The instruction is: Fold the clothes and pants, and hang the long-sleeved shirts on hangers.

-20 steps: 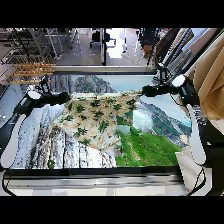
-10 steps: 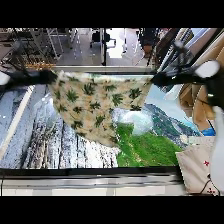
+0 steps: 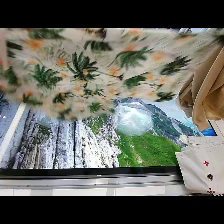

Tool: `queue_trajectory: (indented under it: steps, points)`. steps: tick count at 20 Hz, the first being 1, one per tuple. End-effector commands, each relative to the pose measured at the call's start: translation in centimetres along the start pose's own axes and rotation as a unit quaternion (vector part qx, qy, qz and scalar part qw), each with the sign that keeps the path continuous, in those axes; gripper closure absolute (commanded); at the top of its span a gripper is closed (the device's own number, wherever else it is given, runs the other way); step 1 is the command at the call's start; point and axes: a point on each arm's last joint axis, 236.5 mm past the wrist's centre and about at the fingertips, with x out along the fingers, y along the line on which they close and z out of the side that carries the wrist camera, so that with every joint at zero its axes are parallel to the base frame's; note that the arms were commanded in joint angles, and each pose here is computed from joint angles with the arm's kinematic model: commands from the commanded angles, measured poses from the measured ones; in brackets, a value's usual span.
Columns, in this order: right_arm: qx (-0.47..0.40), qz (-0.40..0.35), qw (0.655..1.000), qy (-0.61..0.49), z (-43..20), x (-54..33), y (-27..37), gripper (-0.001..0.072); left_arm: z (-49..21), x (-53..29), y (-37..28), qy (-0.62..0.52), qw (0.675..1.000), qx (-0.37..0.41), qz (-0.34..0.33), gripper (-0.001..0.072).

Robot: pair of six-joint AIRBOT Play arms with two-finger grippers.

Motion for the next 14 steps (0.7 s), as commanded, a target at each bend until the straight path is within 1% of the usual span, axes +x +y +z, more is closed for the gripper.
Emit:
queue_trajectory:
  steps: [1,4,6,7,9,11,13,14]
  points:
    - [-0.08,-0.076,0.987,-0.117,6.3,-7.0,-1.8,0.0704,3.6,-4.0,-6.8,-0.063,0.995,-0.01,-0.078,0.0697]
    - [-0.136,-0.098,0.975,-0.144,7.9,-7.9,-2.2,0.0704,2.8,-3.4,-7.0,-0.047,0.994,-0.023,-0.095,0.0697]
    - [-0.153,-0.08,0.98,-0.101,5.7,-4.9,-2.1,0.0704,-0.8,-1.5,-5.9,0.02,0.993,-0.042,-0.108,0.0697]
    - [-0.161,-0.063,0.983,-0.067,3.9,-2.6,-2.0,0.0704,-3.9,-0.1,-4.9,0.071,0.988,-0.079,-0.116,0.0697]
    - [-0.165,-0.001,0.986,0.017,-1.6,3.7,-0.9,0.0704,-11.3,2.8,-1.7,0.163,0.967,-0.16,-0.115,0.0697]
    - [-0.136,0.068,0.984,0.097,-8.2,10.4,0.9,0.0704,-20.1,6.0,3.0,0.219,0.944,-0.235,-0.081,0.0697]
    - [-0.092,0.127,0.971,0.178,-16.8,17.5,2.8,0.0704,-28.6,8.8,9.2,0.236,0.924,-0.301,-0.004,0.0697]
    - [-0.067,0.147,0.963,0.214,-21.1,20.4,3.7,0.0703,-33.2,9.8,12.7,0.243,0.915,-0.318,0.045,0.0697]
